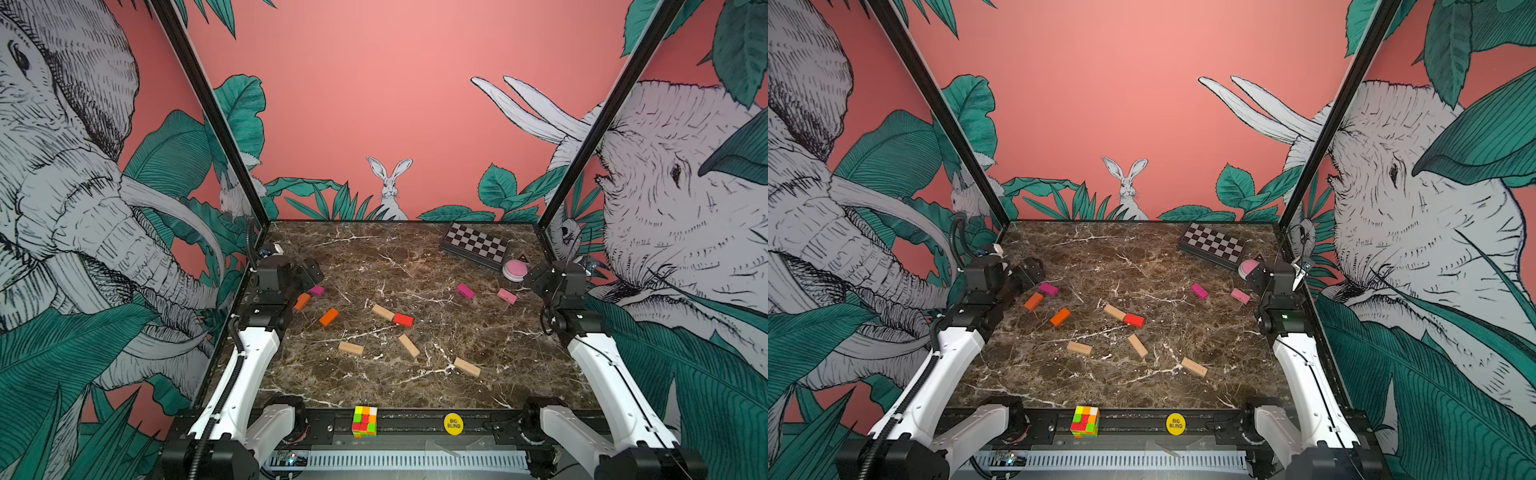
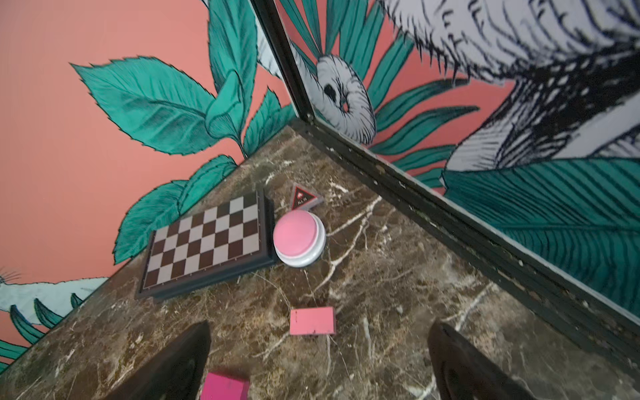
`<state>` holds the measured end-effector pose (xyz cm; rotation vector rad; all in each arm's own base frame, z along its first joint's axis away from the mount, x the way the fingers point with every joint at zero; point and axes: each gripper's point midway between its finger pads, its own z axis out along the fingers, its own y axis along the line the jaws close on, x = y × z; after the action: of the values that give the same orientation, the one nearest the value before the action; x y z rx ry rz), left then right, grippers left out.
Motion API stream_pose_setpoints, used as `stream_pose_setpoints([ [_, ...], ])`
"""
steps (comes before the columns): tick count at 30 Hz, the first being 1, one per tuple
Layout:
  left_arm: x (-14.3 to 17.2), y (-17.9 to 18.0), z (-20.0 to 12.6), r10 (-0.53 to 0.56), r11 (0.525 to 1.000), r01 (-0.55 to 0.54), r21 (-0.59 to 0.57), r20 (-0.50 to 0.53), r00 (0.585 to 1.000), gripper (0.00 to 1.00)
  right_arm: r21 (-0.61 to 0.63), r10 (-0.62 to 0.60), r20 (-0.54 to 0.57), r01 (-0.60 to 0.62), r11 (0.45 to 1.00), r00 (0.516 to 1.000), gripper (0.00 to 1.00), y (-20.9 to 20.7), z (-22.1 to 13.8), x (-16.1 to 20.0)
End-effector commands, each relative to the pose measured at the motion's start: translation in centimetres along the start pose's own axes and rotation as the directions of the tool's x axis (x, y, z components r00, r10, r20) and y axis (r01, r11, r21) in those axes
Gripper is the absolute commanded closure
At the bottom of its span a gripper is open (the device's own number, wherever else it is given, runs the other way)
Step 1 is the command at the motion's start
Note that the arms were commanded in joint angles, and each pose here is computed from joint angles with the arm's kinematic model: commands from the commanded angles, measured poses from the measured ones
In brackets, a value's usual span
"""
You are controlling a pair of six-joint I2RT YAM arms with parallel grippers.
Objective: Assemble the letter p with building blocks
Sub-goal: Pick up the building block from the center of the board.
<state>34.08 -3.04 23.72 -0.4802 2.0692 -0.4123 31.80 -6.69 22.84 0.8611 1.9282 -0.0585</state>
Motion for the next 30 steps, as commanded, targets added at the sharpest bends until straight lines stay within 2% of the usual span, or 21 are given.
stream_pose_setpoints([
  [1, 2.2, -4.1, -1.3, 0.055, 0.978, -0.014, 0.210, -0.188, 0.981, 0.00, 0.057, -0.018, -0.110, 0.024, 0.998, 0.994, 0.01, -1.2, 0.1, 2.3],
  [6, 3.9, -7.6, -2.9, 0.160, 0.911, -0.025, 0.413, -0.298, 0.941, 0.01, 0.073, -0.079, -0.226, 0.098, 0.993, 0.971, 0.02, -1.5, 1.2, 5.0],
  [9, 5.2, -8.9, -3.1, 0.195, 0.891, -0.025, 0.454, -0.333, 0.922, 0.00, 0.116, -0.111, -0.274, 0.148, 0.982, 0.955, 0.02, -2.0, 1.8, 6.2],
  [11, 6.5, -10.8, -3.4, 0.274, 0.857, -0.071, 0.510, -0.336, 0.901, 0.01, 0.154, -0.084, -0.320, 0.140, 0.978, 0.944, 0.02, -2.5, 2.2, 7.3],
  [14, 9.0, -13.1, -3.8, 0.425, 0.814, -0.183, 0.552, -0.349, 0.836, 0.00, 0.139, -0.028, -0.399, 0.091, 0.986, 0.917, 0.02, -1.5, 3.4, 9.6],
  [17, 10.7, -14.9, -4.0, 0.533, 0.764, -0.250, 0.595, -0.363, 0.764, 0.00, 0.155, -0.038, -0.470, 0.125, 0.980, 0.882, 0.02, -1.1, 4.8, 11.1],
  [21, 11.8, -16.0, -4.6, 0.590, 0.728, -0.283, 0.624, -0.360, 0.722, 0.01, 0.140, -0.097, -0.455, 0.179, 0.974, 0.885, 0.01, -0.1, 7.0, 11.5],
  [25, 13.0, -15.2, -4.9, 0.657, 0.688, -0.361, 0.630, -0.330, 0.678, 0.00, 0.091, -0.136, -0.519, 0.213, 0.973, 0.844, 0.03, 1.5, 9.2, 12.9],
  [26, 13.0, -14.6, -4.3, 0.666, 0.688, -0.398, 0.607, -0.309, 0.679, 0.00, 0.092, -0.140, -0.516, 0.217, 0.972, 0.845, 0.04, 1.7, 9.6, 12.8],
  [28, 12.9, -13.1, -3.4, 0.661, 0.716, -0.446, 0.537, -0.316, 0.681, 0.00, 0.109, -0.146, -0.529, 0.238, 0.965, 0.836, 0.04, 1.5, 10.8, 13.5],
  [30, 13.3, -13.1, -3.8, 0.669, 0.707, -0.435, 0.558, -0.328, 0.666, 0.01, 0.112, -0.142, -0.538, 0.238, 0.965, 0.831, 0.04, 1.7, 12.0, 13.9],
])
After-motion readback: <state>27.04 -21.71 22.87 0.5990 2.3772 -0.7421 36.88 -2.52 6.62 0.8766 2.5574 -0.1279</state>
